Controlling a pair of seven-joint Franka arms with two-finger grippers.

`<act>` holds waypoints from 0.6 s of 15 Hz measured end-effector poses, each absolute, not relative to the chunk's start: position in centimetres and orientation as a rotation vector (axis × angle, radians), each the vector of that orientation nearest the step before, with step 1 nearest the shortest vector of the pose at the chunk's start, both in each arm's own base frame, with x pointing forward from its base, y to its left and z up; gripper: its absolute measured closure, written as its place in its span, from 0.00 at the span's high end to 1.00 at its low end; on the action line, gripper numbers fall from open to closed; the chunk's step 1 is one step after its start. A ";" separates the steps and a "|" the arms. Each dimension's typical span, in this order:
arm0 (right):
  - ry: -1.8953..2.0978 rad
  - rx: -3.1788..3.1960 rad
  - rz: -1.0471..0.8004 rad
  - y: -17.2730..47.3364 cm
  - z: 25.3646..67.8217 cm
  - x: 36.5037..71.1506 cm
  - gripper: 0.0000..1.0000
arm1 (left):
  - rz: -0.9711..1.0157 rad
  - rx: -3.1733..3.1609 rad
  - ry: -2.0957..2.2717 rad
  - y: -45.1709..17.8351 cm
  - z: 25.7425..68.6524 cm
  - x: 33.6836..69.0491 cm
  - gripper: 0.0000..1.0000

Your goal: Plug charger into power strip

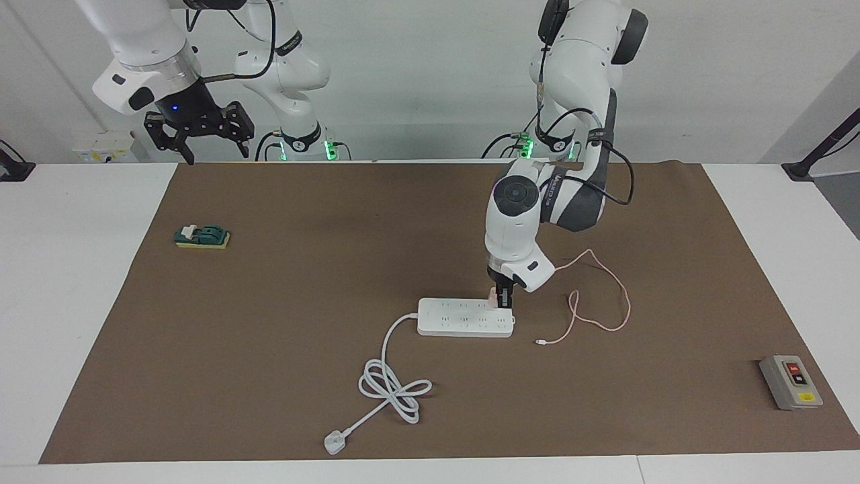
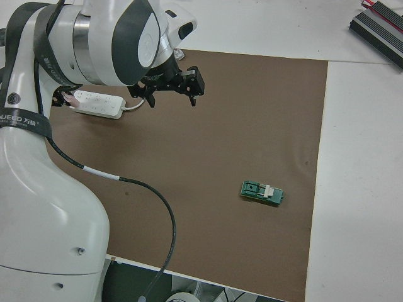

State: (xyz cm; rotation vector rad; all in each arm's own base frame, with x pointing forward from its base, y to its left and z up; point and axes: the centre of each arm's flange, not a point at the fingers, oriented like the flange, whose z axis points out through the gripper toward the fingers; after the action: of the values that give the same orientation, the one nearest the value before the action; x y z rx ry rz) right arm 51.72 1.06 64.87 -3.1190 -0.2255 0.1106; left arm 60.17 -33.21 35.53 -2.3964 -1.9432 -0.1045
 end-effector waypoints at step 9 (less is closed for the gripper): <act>-0.225 -3.119 0.111 1.1 64.9 51.7 1.00 | -0.106 -2.385 -1.950 -32.7 35.5 60.4 0.31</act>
State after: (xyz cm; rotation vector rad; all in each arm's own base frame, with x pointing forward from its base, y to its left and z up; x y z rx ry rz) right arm 51.72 1.06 64.87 -3.1190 -0.2255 0.1106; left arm 60.36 -32.65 35.48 -2.3853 -1.9503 -0.1056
